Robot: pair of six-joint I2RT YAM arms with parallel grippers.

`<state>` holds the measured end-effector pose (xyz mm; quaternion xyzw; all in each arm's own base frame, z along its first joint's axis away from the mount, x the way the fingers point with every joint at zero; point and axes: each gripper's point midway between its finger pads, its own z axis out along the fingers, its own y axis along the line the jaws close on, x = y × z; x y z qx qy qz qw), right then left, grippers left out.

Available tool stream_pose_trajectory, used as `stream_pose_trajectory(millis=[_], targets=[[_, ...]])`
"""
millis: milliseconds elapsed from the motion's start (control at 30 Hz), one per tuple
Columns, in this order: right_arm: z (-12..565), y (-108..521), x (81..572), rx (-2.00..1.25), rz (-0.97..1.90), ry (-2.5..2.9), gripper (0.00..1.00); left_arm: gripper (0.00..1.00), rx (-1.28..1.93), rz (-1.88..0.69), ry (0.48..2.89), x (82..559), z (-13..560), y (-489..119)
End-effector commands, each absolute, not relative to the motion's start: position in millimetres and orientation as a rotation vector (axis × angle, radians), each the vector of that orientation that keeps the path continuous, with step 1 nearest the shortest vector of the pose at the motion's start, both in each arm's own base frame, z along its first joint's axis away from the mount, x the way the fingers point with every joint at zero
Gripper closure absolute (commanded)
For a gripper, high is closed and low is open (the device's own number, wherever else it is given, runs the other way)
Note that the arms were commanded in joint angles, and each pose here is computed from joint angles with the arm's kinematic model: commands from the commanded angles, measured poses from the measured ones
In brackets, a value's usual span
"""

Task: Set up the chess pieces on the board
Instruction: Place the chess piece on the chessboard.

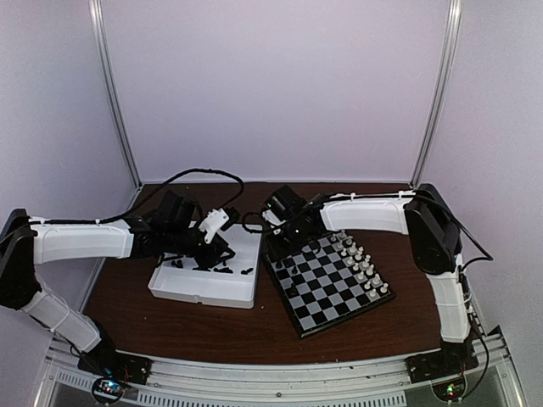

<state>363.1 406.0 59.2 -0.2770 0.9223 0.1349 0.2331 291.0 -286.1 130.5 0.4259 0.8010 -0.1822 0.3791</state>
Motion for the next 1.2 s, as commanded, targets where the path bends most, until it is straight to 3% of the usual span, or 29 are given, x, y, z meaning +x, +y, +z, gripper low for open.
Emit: stream_pose_trajectory(millis=[0,633,867,1033,1167], targets=[[75.4,408.2,370.4,-0.746,0.357,2.493,0.65,0.65,1.083,-0.456,2.015,298.9,139.2,-290.6],[180.2,394.9,359.9,-0.708,0.438,2.331,0.65,0.65,0.944,-0.207,2.226,329.5,106.3,-266.2],[199.5,376.1,344.5,-0.655,0.474,2.304,0.65,0.64,0.575,-0.045,2.496,346.0,96.5,-241.4],[202.8,365.1,337.3,-0.632,0.475,2.3,0.65,0.62,0.36,-0.125,2.546,343.4,103.1,-242.7],[202.7,361.3,334.4,-0.622,0.48,2.295,0.66,0.62,0.104,-0.033,2.598,346.4,103.5,-225.3]])
